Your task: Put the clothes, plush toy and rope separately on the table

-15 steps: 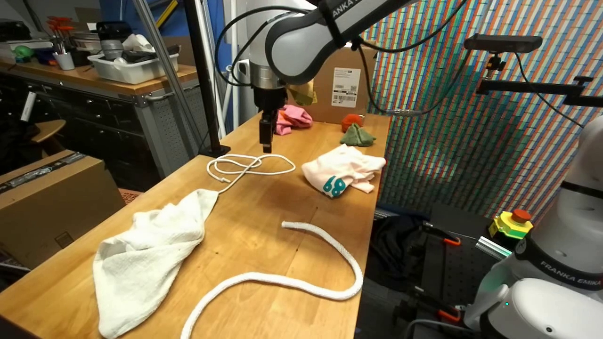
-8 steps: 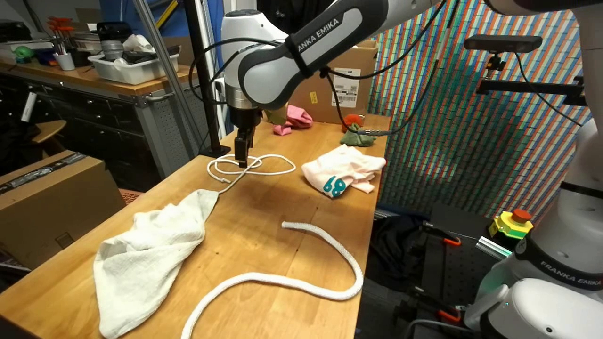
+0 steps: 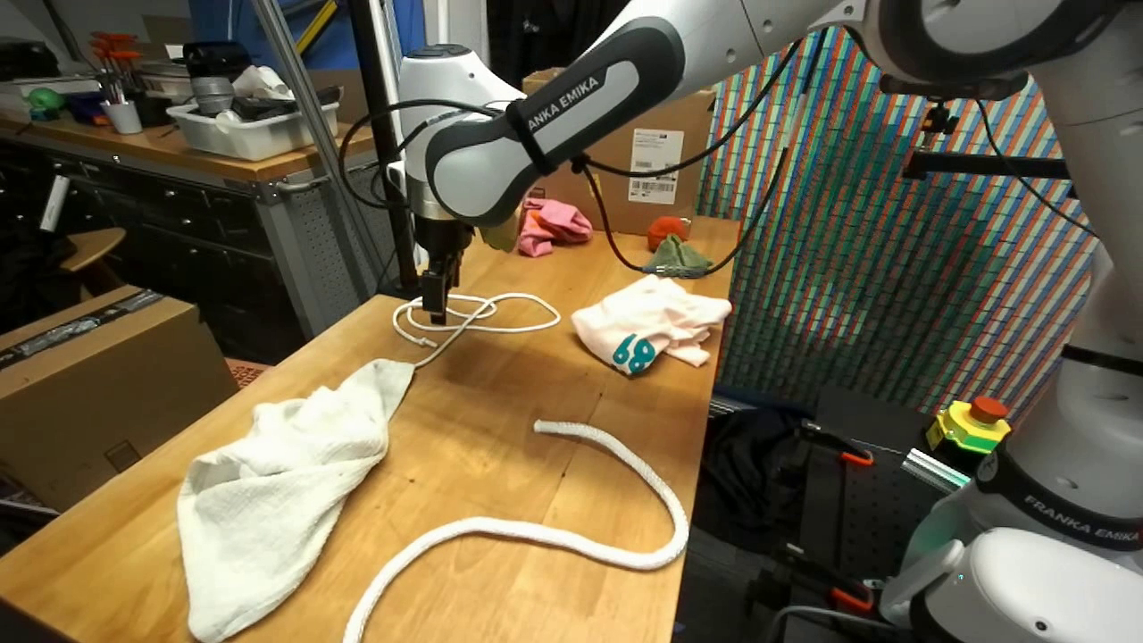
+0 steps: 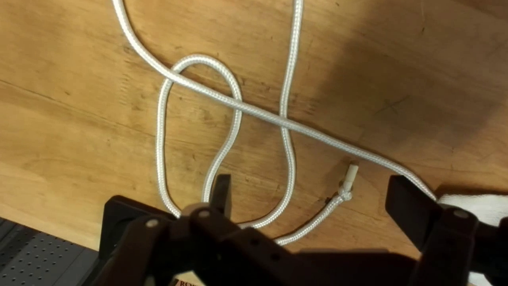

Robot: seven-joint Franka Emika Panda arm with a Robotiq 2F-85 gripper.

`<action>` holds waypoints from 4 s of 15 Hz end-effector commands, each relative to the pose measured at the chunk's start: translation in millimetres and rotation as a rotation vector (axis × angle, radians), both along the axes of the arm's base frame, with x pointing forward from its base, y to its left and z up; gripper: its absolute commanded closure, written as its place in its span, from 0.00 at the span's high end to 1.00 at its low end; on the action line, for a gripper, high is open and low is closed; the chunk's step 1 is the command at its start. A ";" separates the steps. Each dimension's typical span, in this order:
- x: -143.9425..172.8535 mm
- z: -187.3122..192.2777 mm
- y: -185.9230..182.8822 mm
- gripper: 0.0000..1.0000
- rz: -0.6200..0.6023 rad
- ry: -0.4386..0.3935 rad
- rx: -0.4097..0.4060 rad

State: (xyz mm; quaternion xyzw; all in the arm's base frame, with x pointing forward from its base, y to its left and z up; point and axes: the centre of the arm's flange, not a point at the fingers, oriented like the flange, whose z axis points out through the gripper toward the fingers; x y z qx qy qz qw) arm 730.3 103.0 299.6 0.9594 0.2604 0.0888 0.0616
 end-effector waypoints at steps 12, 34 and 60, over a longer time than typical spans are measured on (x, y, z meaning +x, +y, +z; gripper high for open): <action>49.4 -53.6 -24.8 1.00 -0.055 0.041 0.012; 74.7 -54.8 -180.7 1.00 -0.357 0.082 0.073; 39.7 89.5 -122.9 0.08 -0.251 0.038 0.072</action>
